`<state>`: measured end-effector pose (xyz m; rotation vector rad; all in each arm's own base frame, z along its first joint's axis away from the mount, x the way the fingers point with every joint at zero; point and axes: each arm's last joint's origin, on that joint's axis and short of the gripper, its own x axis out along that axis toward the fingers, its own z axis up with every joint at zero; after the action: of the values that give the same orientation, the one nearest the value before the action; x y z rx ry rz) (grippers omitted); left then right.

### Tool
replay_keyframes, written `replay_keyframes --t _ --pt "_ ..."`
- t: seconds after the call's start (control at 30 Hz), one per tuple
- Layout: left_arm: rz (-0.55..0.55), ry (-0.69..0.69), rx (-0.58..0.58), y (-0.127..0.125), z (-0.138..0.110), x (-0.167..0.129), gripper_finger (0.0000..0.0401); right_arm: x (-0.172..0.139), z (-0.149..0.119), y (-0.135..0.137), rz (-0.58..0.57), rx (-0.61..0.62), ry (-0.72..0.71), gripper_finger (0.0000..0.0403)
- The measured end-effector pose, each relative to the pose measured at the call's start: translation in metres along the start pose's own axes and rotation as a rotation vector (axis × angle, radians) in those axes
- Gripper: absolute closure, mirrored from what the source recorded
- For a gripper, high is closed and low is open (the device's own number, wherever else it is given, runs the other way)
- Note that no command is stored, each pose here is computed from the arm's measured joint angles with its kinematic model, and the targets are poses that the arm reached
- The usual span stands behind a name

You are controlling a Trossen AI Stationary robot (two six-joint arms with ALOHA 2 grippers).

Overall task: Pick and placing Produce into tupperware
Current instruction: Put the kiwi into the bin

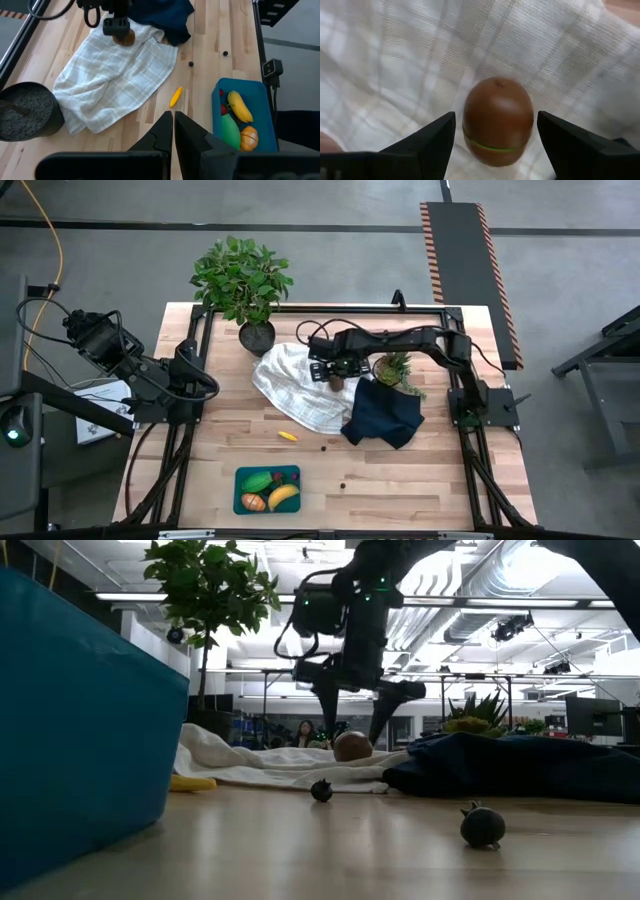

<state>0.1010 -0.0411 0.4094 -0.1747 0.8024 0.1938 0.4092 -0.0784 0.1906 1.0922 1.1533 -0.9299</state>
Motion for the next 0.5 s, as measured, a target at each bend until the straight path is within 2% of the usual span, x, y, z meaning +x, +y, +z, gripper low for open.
replay_keyframes --t 0.5 --pt "0.0 0.001 0.0 0.0 0.0 0.0 0.0393 0.023 -0.001 0.001 -0.021 0.003 0.077 0.0131"
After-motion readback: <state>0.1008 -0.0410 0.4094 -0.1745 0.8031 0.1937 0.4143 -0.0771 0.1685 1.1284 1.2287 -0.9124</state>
